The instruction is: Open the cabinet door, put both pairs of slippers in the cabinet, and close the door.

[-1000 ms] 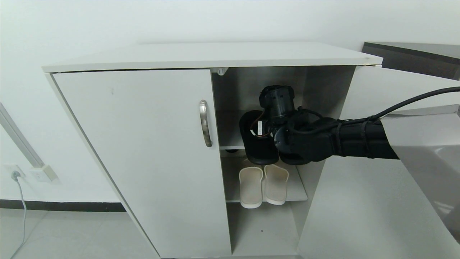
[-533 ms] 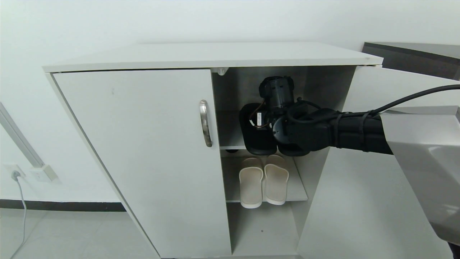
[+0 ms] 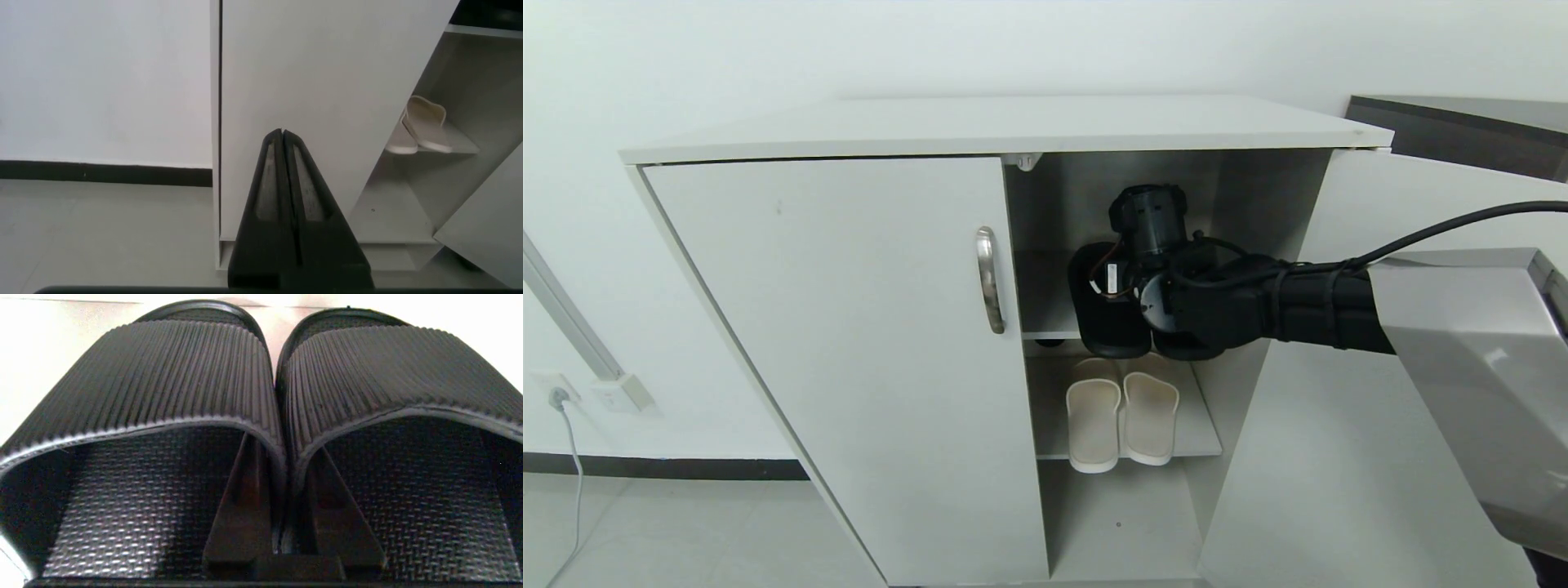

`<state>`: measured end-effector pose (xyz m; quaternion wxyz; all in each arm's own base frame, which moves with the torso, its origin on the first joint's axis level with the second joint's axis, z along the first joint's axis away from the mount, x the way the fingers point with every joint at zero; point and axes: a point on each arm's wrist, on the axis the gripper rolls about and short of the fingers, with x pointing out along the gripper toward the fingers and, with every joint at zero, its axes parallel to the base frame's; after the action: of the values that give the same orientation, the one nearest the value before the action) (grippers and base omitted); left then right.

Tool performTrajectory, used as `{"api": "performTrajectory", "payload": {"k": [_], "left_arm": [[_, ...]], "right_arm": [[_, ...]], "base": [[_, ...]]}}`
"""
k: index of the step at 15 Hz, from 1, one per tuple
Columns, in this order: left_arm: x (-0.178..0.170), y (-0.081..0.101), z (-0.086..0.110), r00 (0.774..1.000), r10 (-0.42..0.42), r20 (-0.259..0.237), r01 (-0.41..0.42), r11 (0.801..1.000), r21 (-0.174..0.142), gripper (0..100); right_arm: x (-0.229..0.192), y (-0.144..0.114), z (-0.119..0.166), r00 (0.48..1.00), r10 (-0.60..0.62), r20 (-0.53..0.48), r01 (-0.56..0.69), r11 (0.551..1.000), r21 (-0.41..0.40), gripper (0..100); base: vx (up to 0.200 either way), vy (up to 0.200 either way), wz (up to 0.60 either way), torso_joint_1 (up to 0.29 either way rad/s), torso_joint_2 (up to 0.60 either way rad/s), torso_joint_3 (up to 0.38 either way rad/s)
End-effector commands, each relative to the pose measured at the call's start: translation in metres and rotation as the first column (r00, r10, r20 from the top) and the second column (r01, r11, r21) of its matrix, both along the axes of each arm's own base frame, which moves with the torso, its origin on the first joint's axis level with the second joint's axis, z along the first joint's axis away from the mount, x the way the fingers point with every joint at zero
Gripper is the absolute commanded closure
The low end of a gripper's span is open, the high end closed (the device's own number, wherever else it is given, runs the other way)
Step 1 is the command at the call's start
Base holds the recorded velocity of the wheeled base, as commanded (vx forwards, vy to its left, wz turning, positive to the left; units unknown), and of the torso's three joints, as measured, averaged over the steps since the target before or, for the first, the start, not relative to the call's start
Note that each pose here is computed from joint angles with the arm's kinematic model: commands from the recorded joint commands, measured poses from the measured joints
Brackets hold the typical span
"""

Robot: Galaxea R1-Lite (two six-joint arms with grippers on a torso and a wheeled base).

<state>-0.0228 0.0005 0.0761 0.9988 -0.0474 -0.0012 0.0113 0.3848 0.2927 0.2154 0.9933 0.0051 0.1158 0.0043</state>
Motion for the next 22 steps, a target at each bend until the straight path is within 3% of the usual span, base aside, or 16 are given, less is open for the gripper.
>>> {"api": "performTrajectory", "payload": {"k": [1,7,8,16,22], "left_arm": [[0.000,0.000,0.000,1.000,0.000,0.000,0.000,1.000,0.000,100],[0.000,0.000,0.000,1.000,0.002,0.002,-0.002,1.000,0.000,100],[0.000,0.000,0.000,1.000,0.002,0.000,-0.002,1.000,0.000,100],[0.000,0.000,0.000,1.000,0.002,0.000,-0.002,1.000,0.000,100],[0.000,0.000,0.000,1.000,0.002,0.000,-0.002,1.000,0.000,100]], "right_arm": [[0.000,0.001,-0.001,1.000,0.001,-0.003,-0.001,1.000,-0.002,100],[-0.001,0.001,-0.001,1.000,0.001,-0.006,-0.001,1.000,0.004,100],[-0.001,0.001,-0.001,1.000,0.001,-0.008,-0.001,1.000,0.002,0],[-0.029,-0.010,0.012,0.999,0.018,-0.036,-0.019,1.000,-0.020,0],[-0.091,-0.022,0.036,0.997,0.077,-0.031,-0.076,0.997,0.028,0]], "base": [[0.000,0.000,0.00,0.000,0.00,0.000],[0.000,0.000,0.00,0.000,0.00,0.000],[0.000,0.000,0.00,0.000,0.00,0.000],[0.000,0.000,0.00,0.000,0.00,0.000],[0.000,0.000,0.00,0.000,0.00,0.000]]}}
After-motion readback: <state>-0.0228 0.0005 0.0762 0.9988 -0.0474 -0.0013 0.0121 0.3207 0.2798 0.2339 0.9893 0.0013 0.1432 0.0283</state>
